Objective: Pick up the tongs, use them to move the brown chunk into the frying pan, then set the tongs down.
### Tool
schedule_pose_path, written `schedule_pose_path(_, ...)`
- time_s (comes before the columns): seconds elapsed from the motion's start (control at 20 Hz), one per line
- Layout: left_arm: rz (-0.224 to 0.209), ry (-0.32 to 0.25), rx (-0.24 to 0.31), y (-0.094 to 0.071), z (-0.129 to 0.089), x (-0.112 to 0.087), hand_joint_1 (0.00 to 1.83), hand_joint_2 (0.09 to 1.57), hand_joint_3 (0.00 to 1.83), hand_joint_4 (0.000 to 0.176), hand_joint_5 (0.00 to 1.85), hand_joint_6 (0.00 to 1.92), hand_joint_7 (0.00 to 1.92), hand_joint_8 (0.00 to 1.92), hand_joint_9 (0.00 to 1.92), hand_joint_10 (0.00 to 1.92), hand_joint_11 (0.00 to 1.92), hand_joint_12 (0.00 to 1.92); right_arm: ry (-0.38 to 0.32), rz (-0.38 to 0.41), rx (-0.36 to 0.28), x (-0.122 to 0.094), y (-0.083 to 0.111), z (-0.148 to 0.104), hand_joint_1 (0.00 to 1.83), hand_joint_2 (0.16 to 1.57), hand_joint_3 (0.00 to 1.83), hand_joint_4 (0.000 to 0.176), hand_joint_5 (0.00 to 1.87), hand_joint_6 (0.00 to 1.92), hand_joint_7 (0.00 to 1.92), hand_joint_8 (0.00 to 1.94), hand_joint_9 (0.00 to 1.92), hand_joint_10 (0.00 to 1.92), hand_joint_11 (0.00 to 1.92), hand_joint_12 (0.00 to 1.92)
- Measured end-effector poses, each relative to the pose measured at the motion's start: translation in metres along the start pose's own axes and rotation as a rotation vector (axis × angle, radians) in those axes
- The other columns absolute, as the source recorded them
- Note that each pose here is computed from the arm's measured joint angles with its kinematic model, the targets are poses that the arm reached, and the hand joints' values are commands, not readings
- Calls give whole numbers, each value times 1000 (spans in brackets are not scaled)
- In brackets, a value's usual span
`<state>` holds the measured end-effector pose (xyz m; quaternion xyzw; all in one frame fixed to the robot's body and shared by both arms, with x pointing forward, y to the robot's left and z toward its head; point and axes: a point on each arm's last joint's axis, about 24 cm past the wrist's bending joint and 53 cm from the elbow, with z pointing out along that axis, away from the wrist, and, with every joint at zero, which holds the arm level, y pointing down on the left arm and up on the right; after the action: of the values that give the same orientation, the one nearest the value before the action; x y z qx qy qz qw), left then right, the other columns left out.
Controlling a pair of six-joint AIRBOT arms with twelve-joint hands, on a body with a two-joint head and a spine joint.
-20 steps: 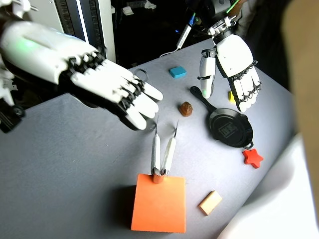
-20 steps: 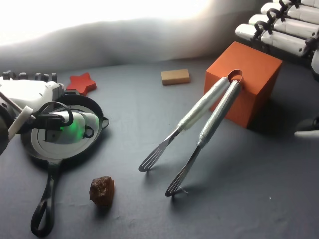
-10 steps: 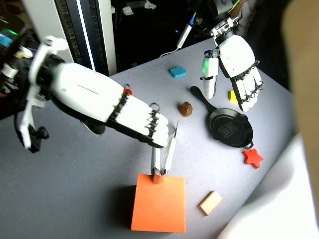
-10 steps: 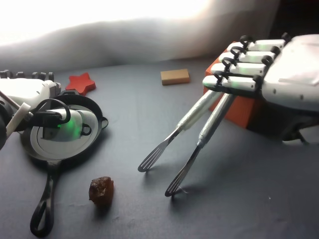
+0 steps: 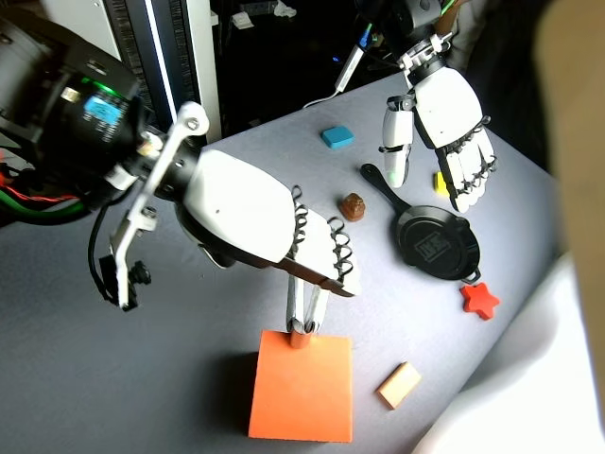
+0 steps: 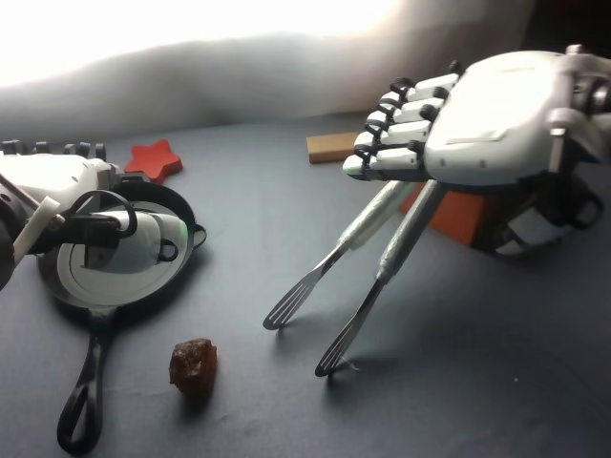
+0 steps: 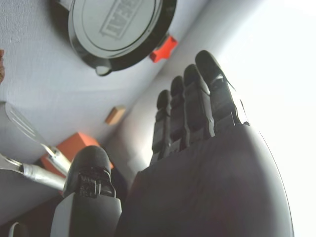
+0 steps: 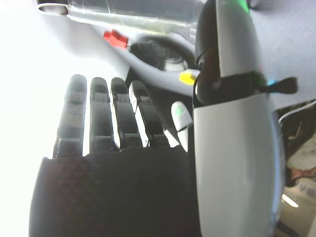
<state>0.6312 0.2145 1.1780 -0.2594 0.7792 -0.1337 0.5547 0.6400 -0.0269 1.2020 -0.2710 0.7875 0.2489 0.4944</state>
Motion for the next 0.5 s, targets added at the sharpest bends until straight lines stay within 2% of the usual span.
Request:
schedule_pose_path(0.1, -6, 3, -11, 3, 0, 1, 1, 1265, 0, 0, 147, 0, 168, 0, 156, 0, 0, 655, 8, 16, 31, -3, 0, 7, 1168, 922, 35, 0, 0, 0, 0, 0, 0, 0, 0, 0)
schedule_pose_path(0.25, -10, 9, -12, 3, 0, 2, 10, 1266, 0, 0, 101, 2, 115, 3, 106, 2, 0, 412, 3, 16, 77, -9, 1, 16, 1162, 920, 33, 0, 0, 0, 0, 0, 0, 0, 0, 0)
schedule_pose_path(0.35, -10, 9, -13, 3, 0, 2, 0, 1263, 0, 0, 85, 1, 91, 1, 79, 1, 0, 338, 37, 43, 90, -2, 3, 20, 1186, 913, 28, 0, 0, 0, 0, 0, 0, 0, 0, 0)
schedule_pose_path(0.45, -8, 13, -13, 3, -1, 4, 11, 1255, 0, 0, 48, 3, 52, 3, 35, 4, 0, 171, 59, 79, 126, 3, -2, 26, 1185, 915, 29, 0, 0, 0, 0, 0, 0, 0, 0, 0)
schedule_pose_path(0.5, -8, 17, -9, 2, -1, 5, 17, 1250, 0, 0, 47, 3, 54, 4, 36, 4, 0, 172, 66, 101, 145, 5, -9, 31, 1159, 925, 33, 0, 0, 0, 0, 0, 0, 0, 0, 0)
